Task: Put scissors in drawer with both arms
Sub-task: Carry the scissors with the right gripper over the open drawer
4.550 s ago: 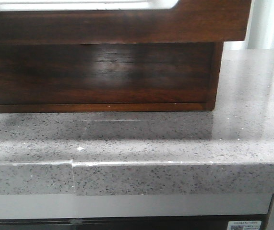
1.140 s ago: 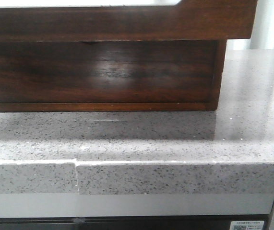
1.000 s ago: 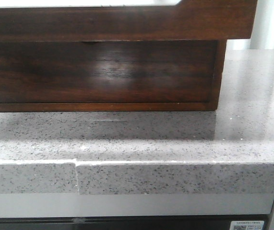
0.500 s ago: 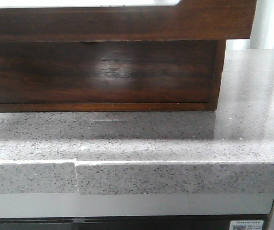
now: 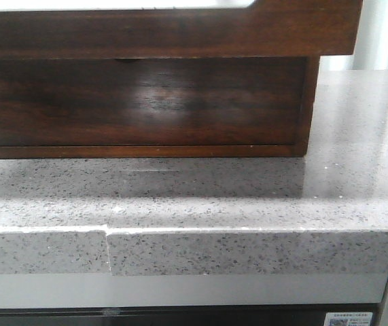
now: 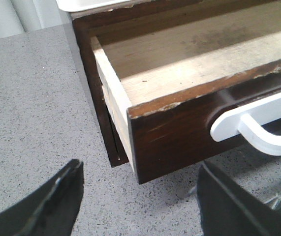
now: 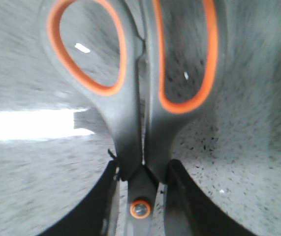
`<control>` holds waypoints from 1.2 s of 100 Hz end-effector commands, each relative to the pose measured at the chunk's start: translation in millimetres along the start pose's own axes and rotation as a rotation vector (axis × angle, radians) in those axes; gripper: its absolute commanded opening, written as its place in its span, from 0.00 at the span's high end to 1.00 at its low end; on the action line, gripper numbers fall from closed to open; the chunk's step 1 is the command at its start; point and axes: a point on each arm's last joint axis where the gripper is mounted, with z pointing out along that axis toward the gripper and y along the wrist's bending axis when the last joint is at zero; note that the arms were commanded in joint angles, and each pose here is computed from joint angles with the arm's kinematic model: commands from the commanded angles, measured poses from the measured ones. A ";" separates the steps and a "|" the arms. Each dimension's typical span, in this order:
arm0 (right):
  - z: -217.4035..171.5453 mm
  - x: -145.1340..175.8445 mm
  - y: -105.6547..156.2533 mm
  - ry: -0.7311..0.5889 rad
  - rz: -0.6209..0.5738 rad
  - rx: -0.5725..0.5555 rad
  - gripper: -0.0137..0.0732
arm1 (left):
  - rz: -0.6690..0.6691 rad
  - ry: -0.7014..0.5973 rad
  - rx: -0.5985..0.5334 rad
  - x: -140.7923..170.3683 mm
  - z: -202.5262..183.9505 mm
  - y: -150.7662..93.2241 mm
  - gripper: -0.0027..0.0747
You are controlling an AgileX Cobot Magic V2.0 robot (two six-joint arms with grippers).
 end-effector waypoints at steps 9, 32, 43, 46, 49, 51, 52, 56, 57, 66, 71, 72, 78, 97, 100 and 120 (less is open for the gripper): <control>-87.3 -0.4 35.5 -0.248 -0.111 0.032 0.82 | -0.015 -0.106 -0.004 -16.5 -5.4 0.8 0.37; -189.5 18.7 100.8 -0.571 -0.321 0.023 0.82 | -0.015 -0.106 -0.004 -16.5 -5.4 0.8 0.37; -225.0 33.6 129.7 -0.705 -0.434 -0.008 0.82 | -0.015 -0.108 -0.005 -16.7 -5.4 0.9 0.37; -232.4 38.3 139.3 -0.734 -0.485 -0.023 0.82 | -0.015 -0.108 -0.005 -16.7 -5.4 0.9 0.37; -238.8 42.6 147.1 -0.760 -0.518 -0.040 0.82 | -0.015 -0.108 -0.005 -16.7 -5.4 0.9 0.37; -242.9 45.7 152.7 -0.779 -0.541 -0.052 0.82 | -0.015 -0.108 -0.005 -16.7 -5.4 0.9 0.37; -244.6 46.7 154.6 -0.786 -0.550 -0.055 0.82 | -0.015 -0.108 -0.005 -16.7 -5.4 0.9 0.37; -250.5 53.2 166.0 -0.810 -0.610 -0.083 0.82 | -0.015 -0.108 -0.005 -16.7 -5.4 0.9 0.37; -251.7 54.7 168.0 -0.814 -0.621 -0.090 0.82 | -0.015 -0.108 -0.005 -16.7 -5.4 0.9 0.37; -257.6 66.5 193.0 -0.840 -0.753 -0.160 0.82 | -0.015 -0.108 -0.005 -16.7 -5.4 0.9 0.37; -258.9 72.0 205.8 -0.846 -0.811 -0.194 0.82 | -0.015 -0.108 -0.005 -16.7 -5.4 0.9 0.37; -259.2 73.7 209.2 -0.846 -0.829 -0.203 0.82 | -0.015 -0.108 -0.005 -16.7 -5.4 0.9 0.37; -260.1 80.1 222.8 -0.850 -0.907 -0.234 0.82 | -0.015 -0.108 -0.005 -16.7 -5.4 0.9 0.37; -264.2 106.8 262.5 -0.870 -1.139 -0.330 0.82 | -0.015 -0.108 -0.005 -16.7 -5.4 0.9 0.37; -264.1 111.4 269.2 -0.870 -1.176 -0.340 0.82 | -0.015 -0.108 -0.005 -16.7 -5.4 0.9 0.37; -240.3 124.4 315.9 -0.816 -1.365 -0.180 0.82 | -0.015 -0.108 -0.005 -16.7 -5.4 0.9 0.37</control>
